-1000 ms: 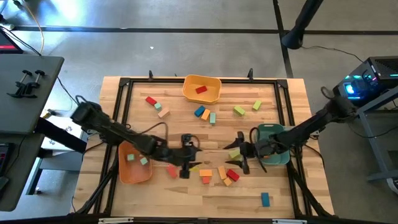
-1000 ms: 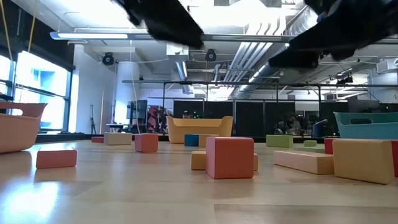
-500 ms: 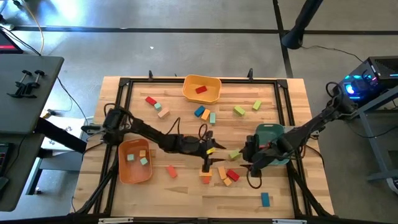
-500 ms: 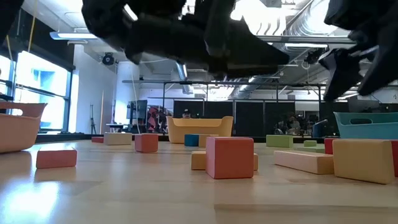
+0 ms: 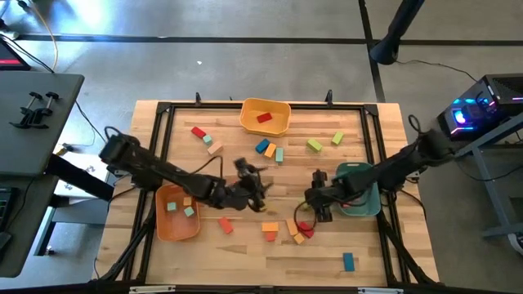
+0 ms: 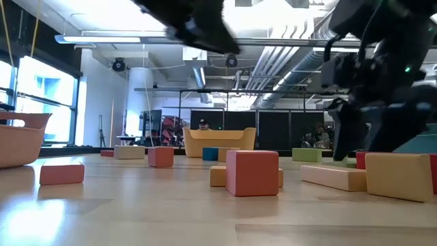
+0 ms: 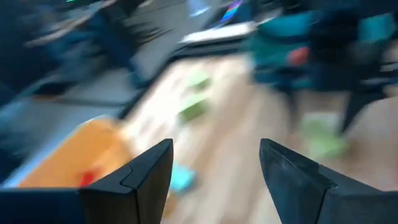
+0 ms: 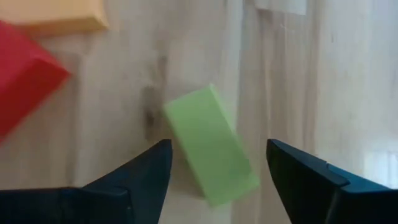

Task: Sort blocks by size
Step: Put the thin green rectangular block into the yellow bin

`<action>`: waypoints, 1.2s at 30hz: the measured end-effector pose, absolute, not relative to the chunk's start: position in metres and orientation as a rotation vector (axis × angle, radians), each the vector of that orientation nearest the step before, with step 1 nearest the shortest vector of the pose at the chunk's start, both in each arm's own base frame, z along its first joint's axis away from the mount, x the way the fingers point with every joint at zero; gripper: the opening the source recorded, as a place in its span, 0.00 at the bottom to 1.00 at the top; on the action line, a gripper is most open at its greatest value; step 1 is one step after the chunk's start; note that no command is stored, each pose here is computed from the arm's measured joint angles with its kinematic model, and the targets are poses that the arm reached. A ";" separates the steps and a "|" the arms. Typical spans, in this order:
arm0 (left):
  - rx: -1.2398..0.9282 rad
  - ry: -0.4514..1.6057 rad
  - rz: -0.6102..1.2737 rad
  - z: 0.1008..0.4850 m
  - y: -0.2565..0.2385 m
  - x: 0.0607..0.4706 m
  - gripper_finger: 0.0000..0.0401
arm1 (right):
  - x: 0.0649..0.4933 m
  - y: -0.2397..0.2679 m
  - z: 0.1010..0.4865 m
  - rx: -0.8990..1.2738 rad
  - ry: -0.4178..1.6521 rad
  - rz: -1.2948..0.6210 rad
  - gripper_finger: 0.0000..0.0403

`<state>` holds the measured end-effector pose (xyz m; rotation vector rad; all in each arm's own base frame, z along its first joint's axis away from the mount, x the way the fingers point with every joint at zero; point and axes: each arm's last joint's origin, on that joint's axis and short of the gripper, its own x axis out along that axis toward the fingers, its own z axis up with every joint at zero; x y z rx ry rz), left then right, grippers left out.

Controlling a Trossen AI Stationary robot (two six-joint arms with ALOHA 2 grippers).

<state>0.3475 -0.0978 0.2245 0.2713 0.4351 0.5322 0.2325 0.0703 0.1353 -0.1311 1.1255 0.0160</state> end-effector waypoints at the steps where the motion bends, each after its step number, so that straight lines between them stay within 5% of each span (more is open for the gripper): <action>1: 0.292 0.458 0.578 0.226 -0.099 0.340 0.57 | 0.234 0.068 0.133 -0.136 1.130 0.018 0.61; 13: 0.238 0.553 0.699 0.212 -0.110 0.312 0.57 | 0.243 0.061 0.121 -0.096 1.165 0.082 0.34; 22: 0.294 0.646 0.557 0.189 -0.112 0.317 0.57 | 0.245 0.065 0.132 -0.156 1.041 0.025 0.32; 31: 0.047 0.367 0.338 0.139 -0.083 0.296 0.57 | 0.248 0.039 0.164 -0.122 0.541 -0.008 0.32; 36: -0.018 0.174 0.332 0.140 -0.071 0.282 0.57 | 0.271 -0.011 0.190 -0.028 0.554 -0.140 0.32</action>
